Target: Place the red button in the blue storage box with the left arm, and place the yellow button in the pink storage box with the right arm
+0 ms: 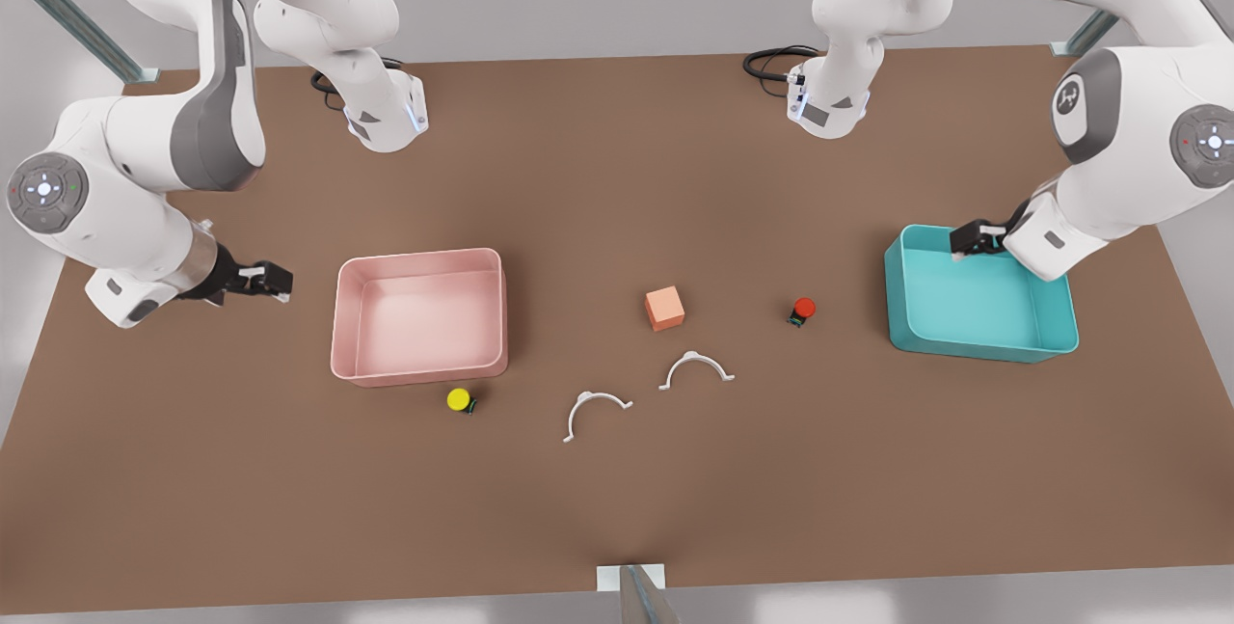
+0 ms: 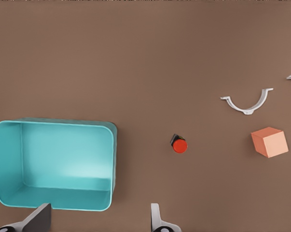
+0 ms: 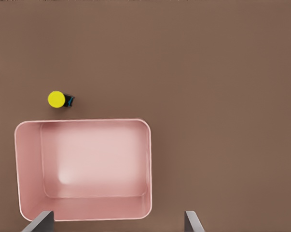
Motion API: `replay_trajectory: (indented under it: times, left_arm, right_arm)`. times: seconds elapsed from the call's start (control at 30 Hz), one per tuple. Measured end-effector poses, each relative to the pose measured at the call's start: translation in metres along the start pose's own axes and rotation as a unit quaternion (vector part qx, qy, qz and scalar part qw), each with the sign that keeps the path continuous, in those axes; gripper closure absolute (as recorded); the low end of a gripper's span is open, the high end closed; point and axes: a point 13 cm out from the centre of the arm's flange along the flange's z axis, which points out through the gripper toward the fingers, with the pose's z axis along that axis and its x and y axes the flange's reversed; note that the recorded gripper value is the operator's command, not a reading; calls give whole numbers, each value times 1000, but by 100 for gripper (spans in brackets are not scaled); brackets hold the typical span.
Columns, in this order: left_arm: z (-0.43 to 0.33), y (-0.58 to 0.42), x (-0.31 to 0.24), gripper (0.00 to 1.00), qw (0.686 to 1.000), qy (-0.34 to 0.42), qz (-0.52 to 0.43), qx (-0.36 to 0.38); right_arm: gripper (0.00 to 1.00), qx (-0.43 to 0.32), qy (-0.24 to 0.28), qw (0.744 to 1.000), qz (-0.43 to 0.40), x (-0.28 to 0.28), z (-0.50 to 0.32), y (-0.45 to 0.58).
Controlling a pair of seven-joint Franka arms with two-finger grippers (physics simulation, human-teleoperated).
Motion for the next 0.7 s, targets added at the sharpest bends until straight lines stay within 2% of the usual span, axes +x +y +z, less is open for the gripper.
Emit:
replay_trajectory:
  times: [0.1, 0.2, 0.27, 0.4, 0.53, 0.7]
  left_arm:
    - [8, -19, -8, 0, 1000, 0, 18, -2]
    - [35, -90, -24, 0, 997, 7, 77, -6]
    - [66, -137, -33, 0, 993, 15, 113, -4]
    - [159, -185, -16, 1, 987, 52, 154, 12]
    - [228, -185, 10, 1, 984, 44, 170, 18]
    - [270, -173, -1, 1, 984, -11, 179, 21]
  right_arm:
    - [0, -3, -4, 1000, -7, -5, 4, 10]
    - [0, -10, 5, 1000, -25, -16, 28, 37]
    - [0, -12, 11, 999, -33, -24, 45, 55]
    - [0, -13, 27, 999, -44, -41, 97, 94]
    - [0, -12, 42, 998, -45, -58, 159, 122]
    - [0, -17, 39, 998, -37, -82, 235, 151]
